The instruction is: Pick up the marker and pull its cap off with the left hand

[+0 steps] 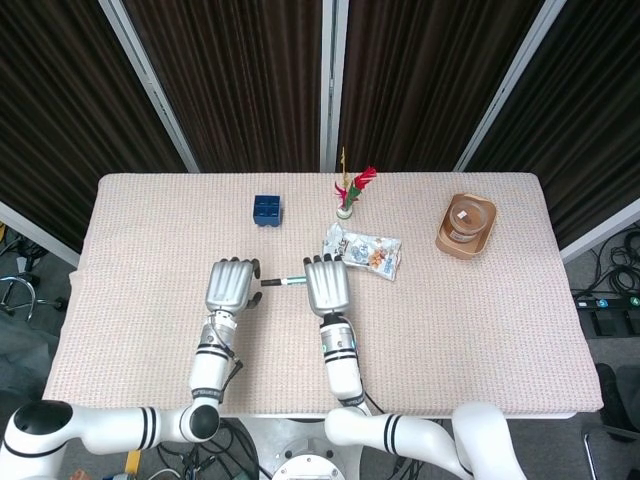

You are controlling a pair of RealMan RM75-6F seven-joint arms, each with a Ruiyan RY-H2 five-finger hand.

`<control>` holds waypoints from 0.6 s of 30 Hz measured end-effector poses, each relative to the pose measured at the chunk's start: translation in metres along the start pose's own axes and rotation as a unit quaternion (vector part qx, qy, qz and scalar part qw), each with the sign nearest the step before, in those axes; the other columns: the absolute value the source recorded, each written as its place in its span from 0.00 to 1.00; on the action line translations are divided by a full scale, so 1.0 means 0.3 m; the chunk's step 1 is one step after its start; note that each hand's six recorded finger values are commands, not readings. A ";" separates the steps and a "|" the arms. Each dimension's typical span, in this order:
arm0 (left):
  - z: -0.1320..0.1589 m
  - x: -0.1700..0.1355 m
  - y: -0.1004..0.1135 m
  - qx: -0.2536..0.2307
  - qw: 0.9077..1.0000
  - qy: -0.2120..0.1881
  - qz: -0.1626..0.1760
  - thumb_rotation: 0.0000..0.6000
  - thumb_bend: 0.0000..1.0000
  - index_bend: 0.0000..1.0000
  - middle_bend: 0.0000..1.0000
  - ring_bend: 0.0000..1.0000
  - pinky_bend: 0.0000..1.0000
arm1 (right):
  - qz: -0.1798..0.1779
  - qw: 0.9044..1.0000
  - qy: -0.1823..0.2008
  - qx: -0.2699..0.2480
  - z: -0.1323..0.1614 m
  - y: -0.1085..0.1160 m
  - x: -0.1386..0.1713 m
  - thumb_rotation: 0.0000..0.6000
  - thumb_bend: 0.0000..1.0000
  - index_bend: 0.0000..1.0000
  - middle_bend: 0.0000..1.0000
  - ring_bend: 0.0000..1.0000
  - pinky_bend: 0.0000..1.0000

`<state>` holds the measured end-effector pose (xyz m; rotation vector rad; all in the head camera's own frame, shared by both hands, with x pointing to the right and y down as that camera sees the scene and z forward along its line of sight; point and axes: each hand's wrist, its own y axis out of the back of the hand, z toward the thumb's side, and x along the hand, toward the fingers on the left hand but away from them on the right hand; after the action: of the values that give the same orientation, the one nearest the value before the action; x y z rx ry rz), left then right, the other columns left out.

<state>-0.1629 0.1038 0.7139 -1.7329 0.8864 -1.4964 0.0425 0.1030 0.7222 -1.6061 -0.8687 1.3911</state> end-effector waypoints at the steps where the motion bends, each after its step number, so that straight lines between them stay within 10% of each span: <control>1: 0.003 0.001 -0.002 0.000 1.000 0.000 0.000 1.00 0.23 0.48 0.51 0.44 0.48 | 0.001 1.000 0.001 0.000 0.002 -0.002 0.000 1.00 0.28 0.62 0.58 0.41 0.48; 18: 0.035 0.002 0.003 -0.005 1.000 0.001 0.002 1.00 0.24 0.51 0.54 0.47 0.50 | 0.008 1.000 0.000 0.000 0.012 -0.017 0.001 1.00 0.28 0.62 0.58 0.41 0.48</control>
<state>-0.1526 0.1035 0.7124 -1.7376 0.8991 -1.4935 0.0390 0.1060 0.7264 -1.6169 -0.8584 1.4009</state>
